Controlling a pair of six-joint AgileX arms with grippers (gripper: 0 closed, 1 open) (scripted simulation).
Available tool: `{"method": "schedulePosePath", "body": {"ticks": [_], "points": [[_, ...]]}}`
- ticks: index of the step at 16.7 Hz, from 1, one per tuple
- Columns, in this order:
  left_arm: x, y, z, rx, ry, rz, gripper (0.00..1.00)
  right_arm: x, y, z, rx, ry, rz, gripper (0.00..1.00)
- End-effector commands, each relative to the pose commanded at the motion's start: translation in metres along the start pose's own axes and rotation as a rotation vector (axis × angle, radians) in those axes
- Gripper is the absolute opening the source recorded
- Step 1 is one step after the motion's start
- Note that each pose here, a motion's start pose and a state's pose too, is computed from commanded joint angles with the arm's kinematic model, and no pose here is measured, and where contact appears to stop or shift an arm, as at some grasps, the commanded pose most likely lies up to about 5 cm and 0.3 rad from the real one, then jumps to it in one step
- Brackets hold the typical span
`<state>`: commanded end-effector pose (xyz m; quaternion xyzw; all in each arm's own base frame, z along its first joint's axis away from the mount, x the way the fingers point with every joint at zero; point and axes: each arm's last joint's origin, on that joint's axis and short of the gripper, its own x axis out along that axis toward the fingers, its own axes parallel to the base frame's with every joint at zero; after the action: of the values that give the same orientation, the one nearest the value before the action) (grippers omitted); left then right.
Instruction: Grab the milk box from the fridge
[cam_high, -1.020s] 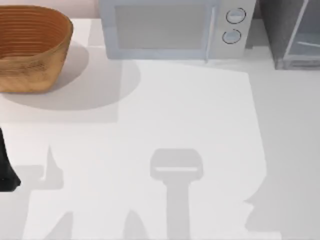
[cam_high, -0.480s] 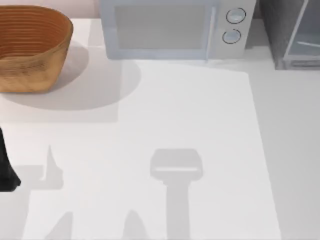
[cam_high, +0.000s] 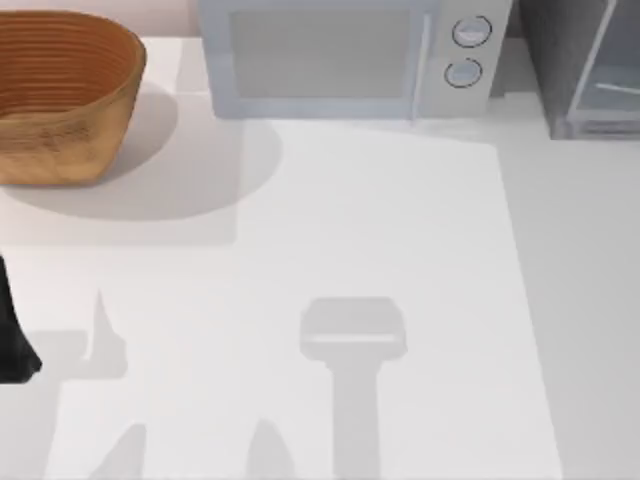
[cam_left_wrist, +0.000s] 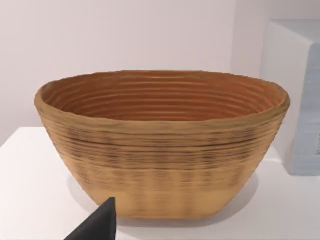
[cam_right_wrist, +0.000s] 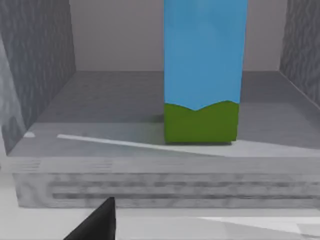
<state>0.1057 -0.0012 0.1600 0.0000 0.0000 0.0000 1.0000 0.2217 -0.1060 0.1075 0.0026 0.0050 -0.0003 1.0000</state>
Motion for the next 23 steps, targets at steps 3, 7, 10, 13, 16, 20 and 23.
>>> {"method": "schedulePosePath", "body": {"ticks": [3,7,10,13,16,20,23], "points": [[0.000,0.000,0.000,0.000,0.000,0.000,1.00,0.040,-0.010,-0.001,-0.001,0.001,-0.006,1.00],[0.000,0.000,0.000,0.000,0.000,0.000,1.00,0.119,-0.019,0.005,-0.013,-0.025,-0.010,1.00],[0.000,0.000,0.000,0.000,0.000,0.000,1.00,0.168,-0.013,0.010,-0.015,-0.026,-0.010,1.00],[0.000,0.000,0.000,0.000,0.000,0.000,1.00,0.194,-0.004,0.012,-0.013,-0.014,-0.009,1.00],[0.000,0.000,0.000,0.000,0.000,0.000,1.00,0.198,-0.002,0.012,-0.013,-0.010,-0.009,1.00],[0.000,0.000,0.000,0.000,0.000,0.000,1.00,0.201,-0.004,0.012,-0.012,-0.008,-0.010,1.00],[0.000,0.000,0.000,0.000,0.000,0.000,1.00,0.222,-0.004,0.011,-0.012,-0.008,-0.009,1.00]]}}
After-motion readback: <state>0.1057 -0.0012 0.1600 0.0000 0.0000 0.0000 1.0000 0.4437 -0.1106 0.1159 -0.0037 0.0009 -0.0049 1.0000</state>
